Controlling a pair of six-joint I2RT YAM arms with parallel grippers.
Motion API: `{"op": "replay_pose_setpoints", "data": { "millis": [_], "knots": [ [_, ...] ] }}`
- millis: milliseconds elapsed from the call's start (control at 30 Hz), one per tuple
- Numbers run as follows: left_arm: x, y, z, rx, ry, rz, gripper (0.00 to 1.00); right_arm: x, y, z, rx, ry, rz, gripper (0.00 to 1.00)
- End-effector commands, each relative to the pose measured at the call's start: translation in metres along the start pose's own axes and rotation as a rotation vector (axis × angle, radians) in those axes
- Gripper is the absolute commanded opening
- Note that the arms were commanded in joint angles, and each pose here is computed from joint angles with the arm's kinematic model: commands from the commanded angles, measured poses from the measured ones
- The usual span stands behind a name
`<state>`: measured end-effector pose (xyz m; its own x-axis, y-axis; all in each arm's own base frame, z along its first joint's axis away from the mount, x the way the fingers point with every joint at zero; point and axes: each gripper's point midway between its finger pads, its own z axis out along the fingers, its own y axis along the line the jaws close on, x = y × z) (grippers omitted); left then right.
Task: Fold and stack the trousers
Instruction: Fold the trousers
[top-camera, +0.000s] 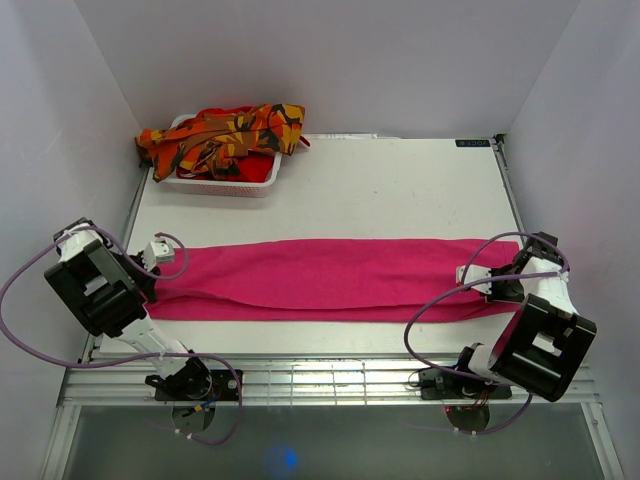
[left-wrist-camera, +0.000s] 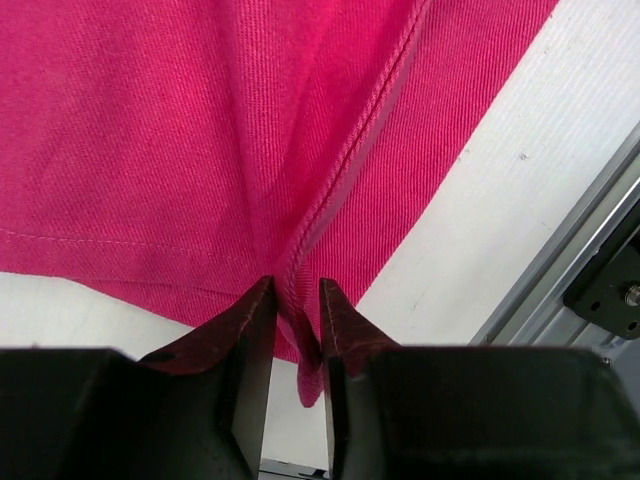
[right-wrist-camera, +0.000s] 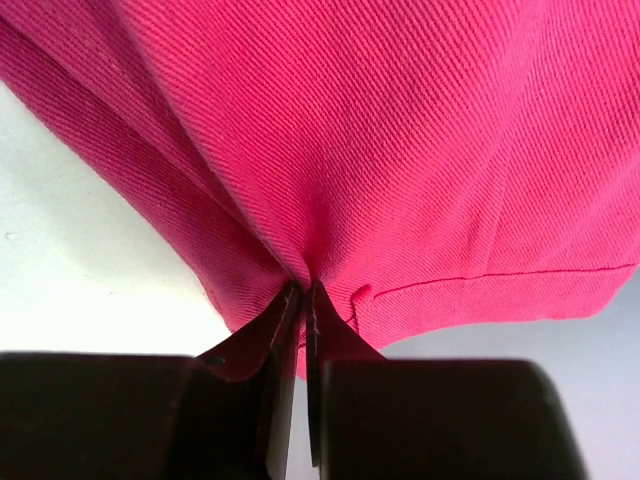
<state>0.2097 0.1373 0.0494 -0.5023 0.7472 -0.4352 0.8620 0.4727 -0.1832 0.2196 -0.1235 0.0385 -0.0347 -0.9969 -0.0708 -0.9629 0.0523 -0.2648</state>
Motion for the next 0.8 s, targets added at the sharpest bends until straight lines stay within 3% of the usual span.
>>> {"op": "replay_pose_setpoints", "data": {
  "millis": [0, 167, 200, 267, 400, 567, 667, 767],
  "knots": [
    [-0.004, -0.004, -0.009, -0.028, 0.02, 0.062, 0.33, 0.002, -0.009, -0.002, 0.023, 0.006, -0.02, 0.08],
    [0.001, -0.002, -0.01, -0.032, 0.057, 0.089, 0.17, 0.002, -0.017, -0.007, 0.029, -0.005, 0.005, 0.08],
    [0.001, -0.002, -0.01, -0.034, 0.065, 0.094, 0.08, 0.002, -0.02, -0.01, 0.038, -0.008, 0.013, 0.08],
    [0.001, 0.007, -0.014, -0.066, 0.077, 0.111, 0.0, 0.001, -0.024, -0.012, 0.047, -0.019, 0.025, 0.08],
    [-0.012, 0.047, -0.037, -0.219, 0.063, 0.141, 0.0, 0.002, -0.042, -0.019, 0.085, -0.035, 0.068, 0.08],
    [-0.072, 0.124, -0.114, -0.541, -0.044, 0.229, 0.0, 0.01, -0.077, -0.037, 0.107, -0.06, 0.175, 0.08],
    [-0.104, 0.144, -0.161, -0.674, -0.114, 0.248, 0.0, 0.011, -0.087, -0.045, 0.112, -0.073, 0.2, 0.08],
    [-0.111, 0.135, -0.176, -0.715, -0.131, 0.266, 0.0, 0.009, -0.079, -0.049, 0.109, -0.069, 0.175, 0.08]
  ]
}}
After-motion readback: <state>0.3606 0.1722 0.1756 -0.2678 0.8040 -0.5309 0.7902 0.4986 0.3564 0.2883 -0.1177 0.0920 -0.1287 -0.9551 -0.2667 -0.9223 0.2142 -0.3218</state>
